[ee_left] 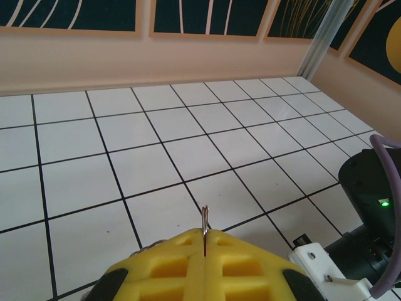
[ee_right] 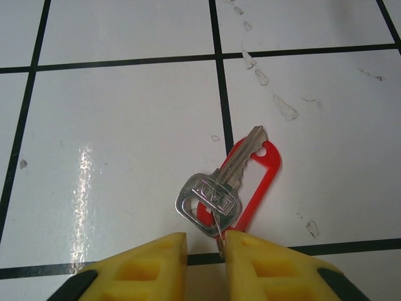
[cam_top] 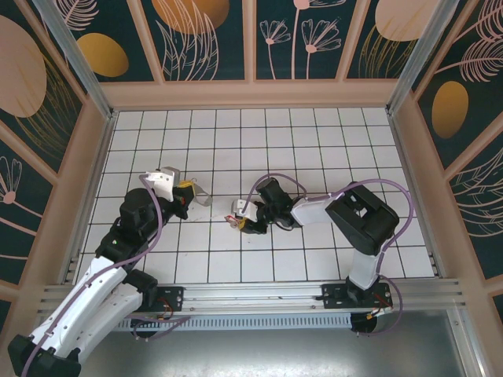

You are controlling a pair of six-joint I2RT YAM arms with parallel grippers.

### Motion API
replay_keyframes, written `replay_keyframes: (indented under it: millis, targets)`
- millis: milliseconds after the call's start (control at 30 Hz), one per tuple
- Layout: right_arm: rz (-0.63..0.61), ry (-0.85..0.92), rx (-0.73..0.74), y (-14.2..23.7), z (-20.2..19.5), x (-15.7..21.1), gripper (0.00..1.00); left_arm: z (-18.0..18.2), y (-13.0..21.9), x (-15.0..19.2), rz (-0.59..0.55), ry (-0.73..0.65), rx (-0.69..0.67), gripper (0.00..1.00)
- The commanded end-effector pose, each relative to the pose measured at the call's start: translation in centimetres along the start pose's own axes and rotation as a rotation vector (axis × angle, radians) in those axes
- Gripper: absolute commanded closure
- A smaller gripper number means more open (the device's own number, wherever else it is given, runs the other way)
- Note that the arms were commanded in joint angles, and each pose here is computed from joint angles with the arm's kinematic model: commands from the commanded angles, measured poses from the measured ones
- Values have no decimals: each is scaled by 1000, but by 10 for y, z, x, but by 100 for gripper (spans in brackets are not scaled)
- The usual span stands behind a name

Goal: Put the keys on the keyring

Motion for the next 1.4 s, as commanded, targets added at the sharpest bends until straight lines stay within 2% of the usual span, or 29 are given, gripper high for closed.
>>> replay_keyframes:
  millis: [0, 333, 567, 733, 933, 1033, 1167, 1367]
  targets:
    - [-18, 30, 22, -4, -6, -7, 80, -3, 4, -9, -44, 16, 9, 100]
    - [-3, 27, 46, -5, -8, -5, 88, -3, 4, -8, -42, 16, 8, 100]
    - [11, 26, 62, -4, -9, -5, 100, -3, 4, -8, -42, 18, 9, 100]
    - [10, 29, 77, 4, -9, -12, 100, -3, 5, -9, -43, 15, 16, 100]
    - [-35, 21, 87, 34, 0, -30, 100, -6, 5, -9, -37, 11, 46, 100]
    - [-54, -46, 124, 54, -2, -43, 100, -11, 4, -9, -24, 4, 96, 100]
    - [-36, -155, 151, 73, -3, -52, 100, -26, 2, -9, 5, 0, 240, 100]
    - [-90, -212, 211, 111, 5, -70, 100, -46, 6, -21, 48, -39, 395, 100]
Point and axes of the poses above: each hand's point on the last joint's axis, 136 mm out from that joint toward the fingers, its own y axis back along the fingers, its own z axis along the line the jaws close on, x = y × z, the point moved 8 cm from there along y, back along the fingers, and after that the axes turned 12 degrees about y, right-handed, at the moved point
